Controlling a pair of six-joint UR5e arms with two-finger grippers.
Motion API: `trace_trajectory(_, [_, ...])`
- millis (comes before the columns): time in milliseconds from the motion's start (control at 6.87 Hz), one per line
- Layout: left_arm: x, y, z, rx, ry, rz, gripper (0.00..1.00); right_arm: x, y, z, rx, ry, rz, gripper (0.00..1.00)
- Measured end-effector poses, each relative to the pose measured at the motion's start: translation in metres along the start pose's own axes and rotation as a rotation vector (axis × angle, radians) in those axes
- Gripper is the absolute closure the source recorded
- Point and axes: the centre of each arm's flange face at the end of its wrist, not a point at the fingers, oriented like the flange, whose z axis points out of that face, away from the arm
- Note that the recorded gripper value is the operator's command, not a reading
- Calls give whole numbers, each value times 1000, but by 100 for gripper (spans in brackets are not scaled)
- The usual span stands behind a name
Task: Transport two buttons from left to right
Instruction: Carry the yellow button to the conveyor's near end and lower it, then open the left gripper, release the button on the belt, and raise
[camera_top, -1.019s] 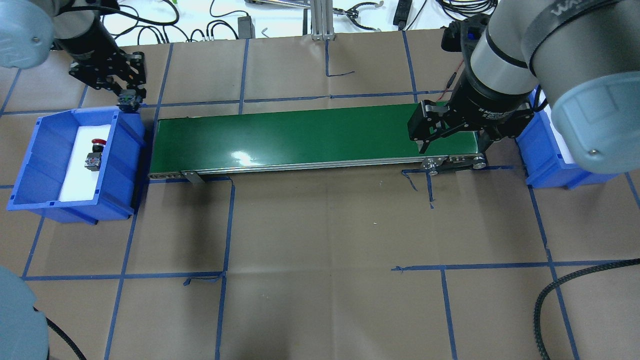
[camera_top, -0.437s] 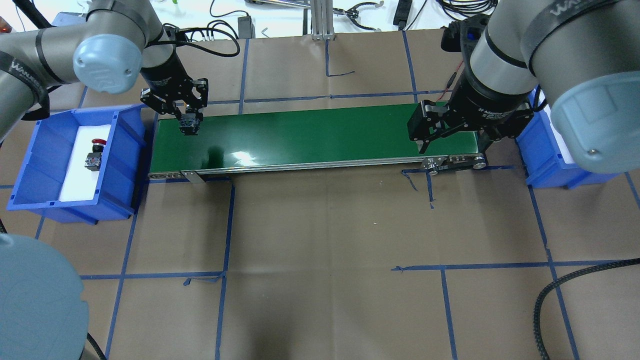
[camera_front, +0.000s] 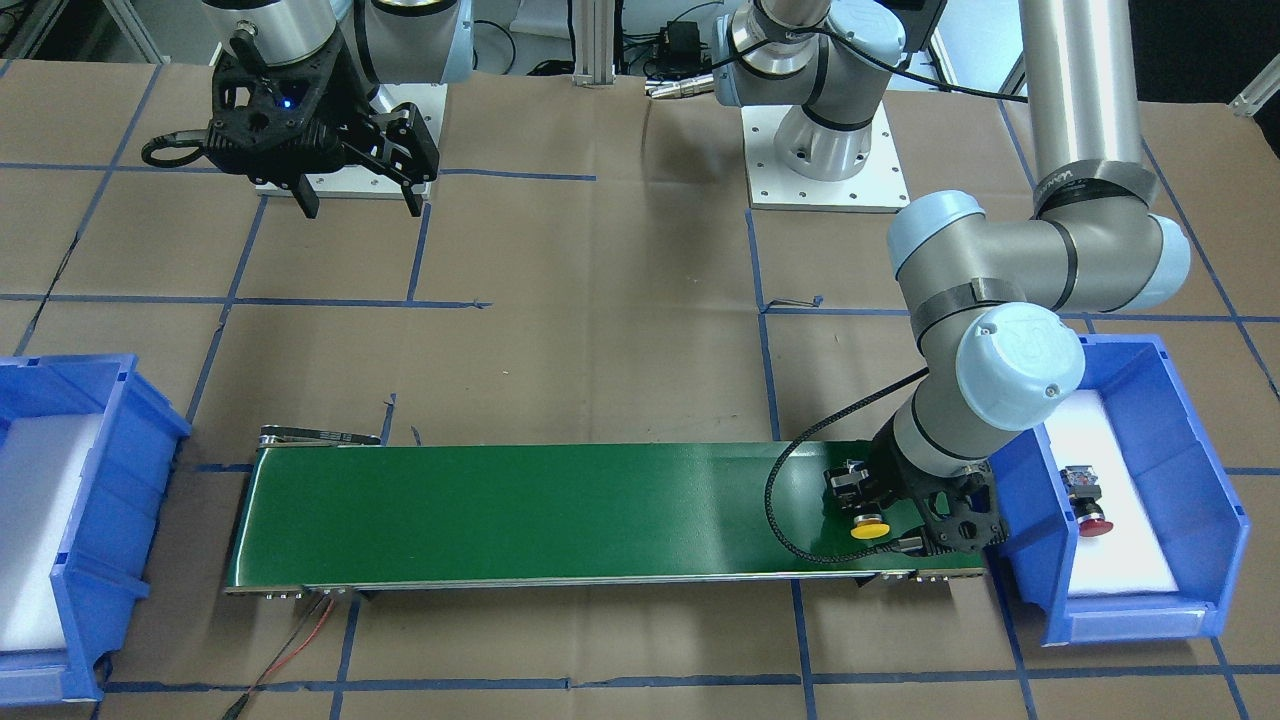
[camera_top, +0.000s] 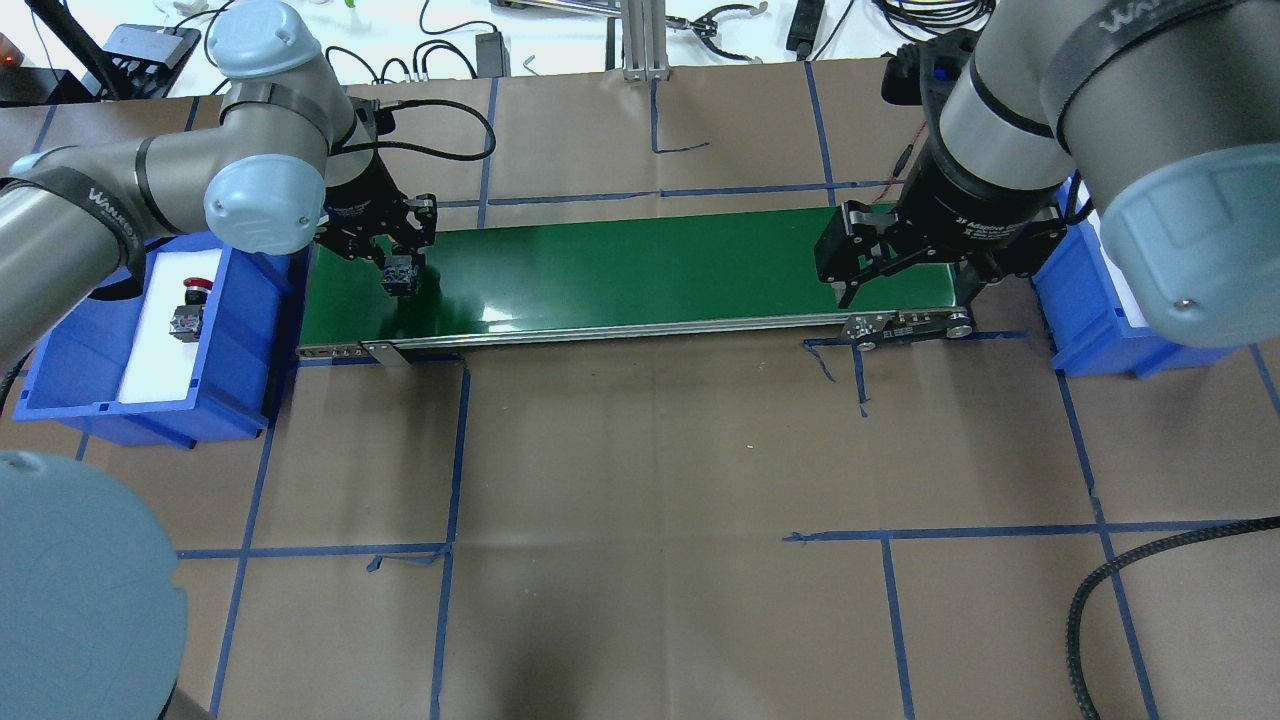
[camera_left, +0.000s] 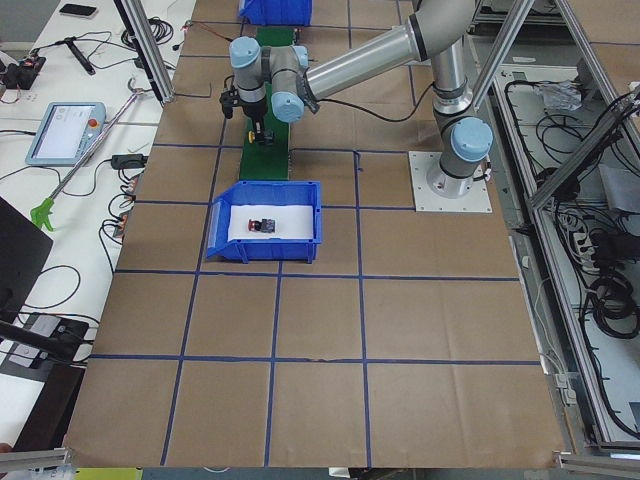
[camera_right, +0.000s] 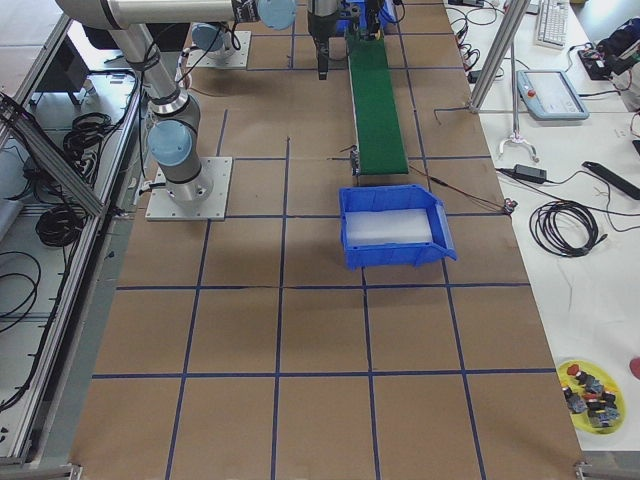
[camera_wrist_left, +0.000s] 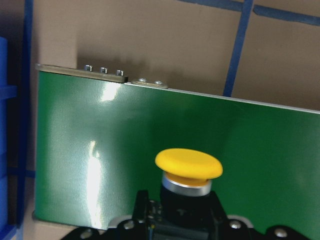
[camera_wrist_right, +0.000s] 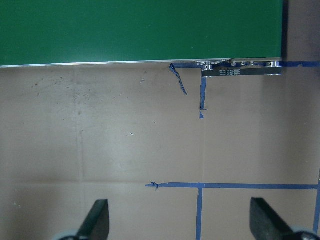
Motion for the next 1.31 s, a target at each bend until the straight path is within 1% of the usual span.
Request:
trace_trajectory(146, [0, 3, 8, -1, 1, -2, 56, 0, 0, 0, 0, 0, 0, 0])
trace_trajectory(291, [0, 4, 12, -4, 5, -4, 3, 0, 0, 0, -2, 0, 0, 0])
trace_trajectory(437, [0, 5, 13, -4, 8, -7, 0, 0, 0, 1, -2, 0, 0, 0])
trace_trajectory(582, [1, 4, 9, 5, 9, -10, 0, 0, 0, 1, -3, 0, 0, 0])
trace_trajectory(874, [0, 1, -20, 48, 11, -9, 0, 0, 0, 1, -3, 0, 0, 0])
trace_trajectory(1019, [-1, 2, -40, 60, 12, -11, 0, 0, 0, 1, -2, 0, 0, 0])
trace_trajectory(1310, [-6, 9, -102, 48, 10, -9, 0, 0, 0, 0, -1, 0, 0, 0])
